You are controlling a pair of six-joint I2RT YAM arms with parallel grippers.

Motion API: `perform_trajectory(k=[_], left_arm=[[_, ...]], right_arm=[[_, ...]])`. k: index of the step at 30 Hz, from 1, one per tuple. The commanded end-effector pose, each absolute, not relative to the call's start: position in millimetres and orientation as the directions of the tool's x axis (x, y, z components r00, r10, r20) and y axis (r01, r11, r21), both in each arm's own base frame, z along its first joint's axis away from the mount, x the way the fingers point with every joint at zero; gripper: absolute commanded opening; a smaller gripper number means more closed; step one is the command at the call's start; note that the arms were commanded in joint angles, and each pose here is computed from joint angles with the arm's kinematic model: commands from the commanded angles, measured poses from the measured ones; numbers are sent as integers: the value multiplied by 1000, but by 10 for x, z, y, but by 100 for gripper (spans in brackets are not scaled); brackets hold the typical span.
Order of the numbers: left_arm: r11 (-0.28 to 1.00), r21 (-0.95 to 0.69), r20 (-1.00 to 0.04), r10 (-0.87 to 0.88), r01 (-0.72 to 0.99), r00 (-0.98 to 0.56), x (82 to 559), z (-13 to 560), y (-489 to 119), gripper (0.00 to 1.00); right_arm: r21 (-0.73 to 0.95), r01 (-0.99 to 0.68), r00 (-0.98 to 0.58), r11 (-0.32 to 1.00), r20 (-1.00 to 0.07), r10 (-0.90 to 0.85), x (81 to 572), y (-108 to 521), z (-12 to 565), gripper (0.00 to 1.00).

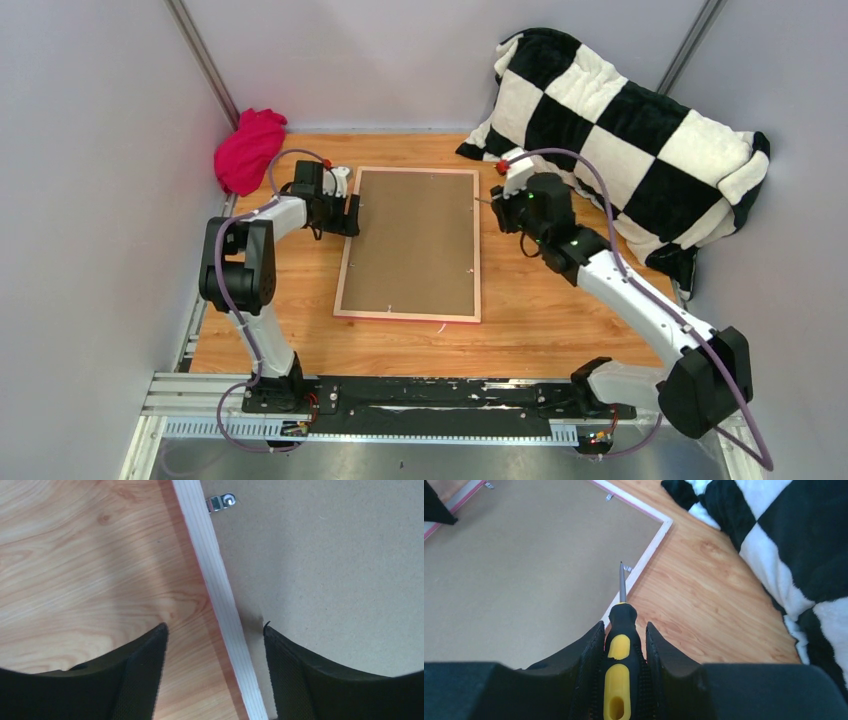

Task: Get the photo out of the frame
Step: Release the photo frame item from the photo frame.

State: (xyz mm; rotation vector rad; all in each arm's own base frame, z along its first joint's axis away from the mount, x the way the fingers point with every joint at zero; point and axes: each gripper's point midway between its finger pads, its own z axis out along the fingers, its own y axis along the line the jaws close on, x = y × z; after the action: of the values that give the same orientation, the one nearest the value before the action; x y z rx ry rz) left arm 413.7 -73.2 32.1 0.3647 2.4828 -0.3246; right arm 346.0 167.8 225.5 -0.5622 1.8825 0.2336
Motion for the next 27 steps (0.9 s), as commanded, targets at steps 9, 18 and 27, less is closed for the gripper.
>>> perform_trajectory(k=[9, 18, 27], left_arm=[[902, -250, -572, 155, 351, -806, 4067, 189, -882, 43], [920, -222, -554, 155, 324, -818, 4066, 94, -812, 27], [923, -216, -546, 155, 317, -823, 4069, 55, -794, 13]], right_arm=[[-239, -239, -207, 941, -934, -290, 3633, 1852, 2396, 0], [-242, -212, -231, 947, -929, -289, 3642, 1849, 2305, 0], [-246, -227, -258, 942, -918, -302, 3637, 1936, 2140, 0]])
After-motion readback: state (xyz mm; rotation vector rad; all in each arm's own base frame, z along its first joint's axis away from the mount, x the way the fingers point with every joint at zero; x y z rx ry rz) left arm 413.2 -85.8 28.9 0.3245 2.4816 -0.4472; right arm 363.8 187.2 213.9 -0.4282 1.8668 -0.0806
